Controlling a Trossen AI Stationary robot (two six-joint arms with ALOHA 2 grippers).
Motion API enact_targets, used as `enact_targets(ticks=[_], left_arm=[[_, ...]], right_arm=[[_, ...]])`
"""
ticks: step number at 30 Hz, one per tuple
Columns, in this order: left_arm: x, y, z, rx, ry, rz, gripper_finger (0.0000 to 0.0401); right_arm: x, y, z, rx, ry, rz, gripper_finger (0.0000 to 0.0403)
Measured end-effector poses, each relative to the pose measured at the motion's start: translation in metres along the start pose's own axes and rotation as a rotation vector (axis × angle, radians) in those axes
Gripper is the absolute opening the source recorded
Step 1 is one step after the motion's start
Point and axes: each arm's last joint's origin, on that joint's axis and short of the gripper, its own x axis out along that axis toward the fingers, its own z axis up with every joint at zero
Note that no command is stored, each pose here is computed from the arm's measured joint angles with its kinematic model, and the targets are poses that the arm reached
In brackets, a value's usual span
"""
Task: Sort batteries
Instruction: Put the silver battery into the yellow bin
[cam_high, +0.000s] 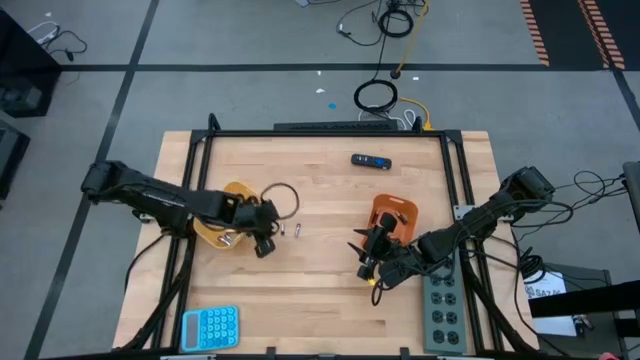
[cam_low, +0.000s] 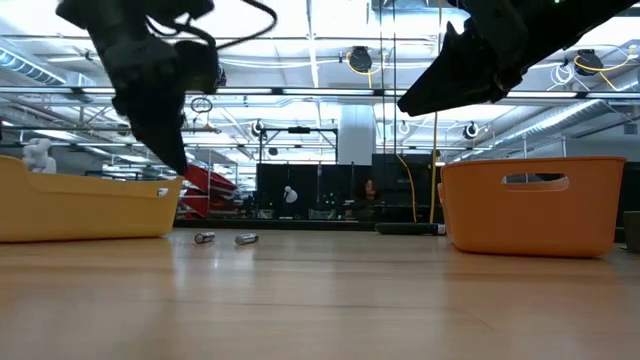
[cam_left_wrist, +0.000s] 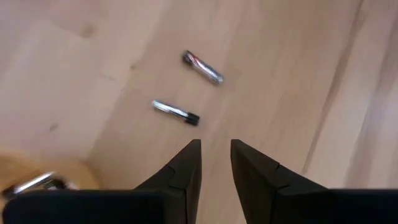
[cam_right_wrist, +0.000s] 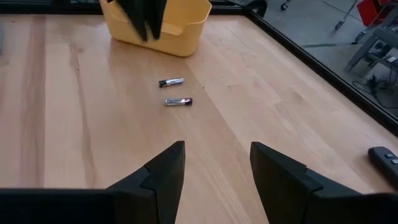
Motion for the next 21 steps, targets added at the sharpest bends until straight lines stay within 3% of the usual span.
enact_targets(ticks=[4,8,14,16,21], left_arm=[[0.019,-0.016,-0.001,0.152,0.039,-0.020,0.0107],[0.029,-0.029,0.002,0.266,0.066,-0.009,0.0151],[0.040,-0.030,0.012,0.283,0.056,0.066,0.0228],[0.047,-0.027,0.013,0.302,0.072,0.091,0.0236],[0.063,-0.009,0.024,0.204,0.078,0.125,0.0239]], right_arm=[[0.000,0.000,0.001,0.004,-0.002,0.000,0.0173],[0.000,0.000,0.000,0.001,-0.002,0.001,0.0173],[0.000,0.000,0.000,-0.004,0.006,0.017,0.0173],[0.000,0.000,0.000,-0.004,0.006,0.017,0.0173],[0.000,0.000,0.000,-0.008,0.007,0.018,0.0173]])
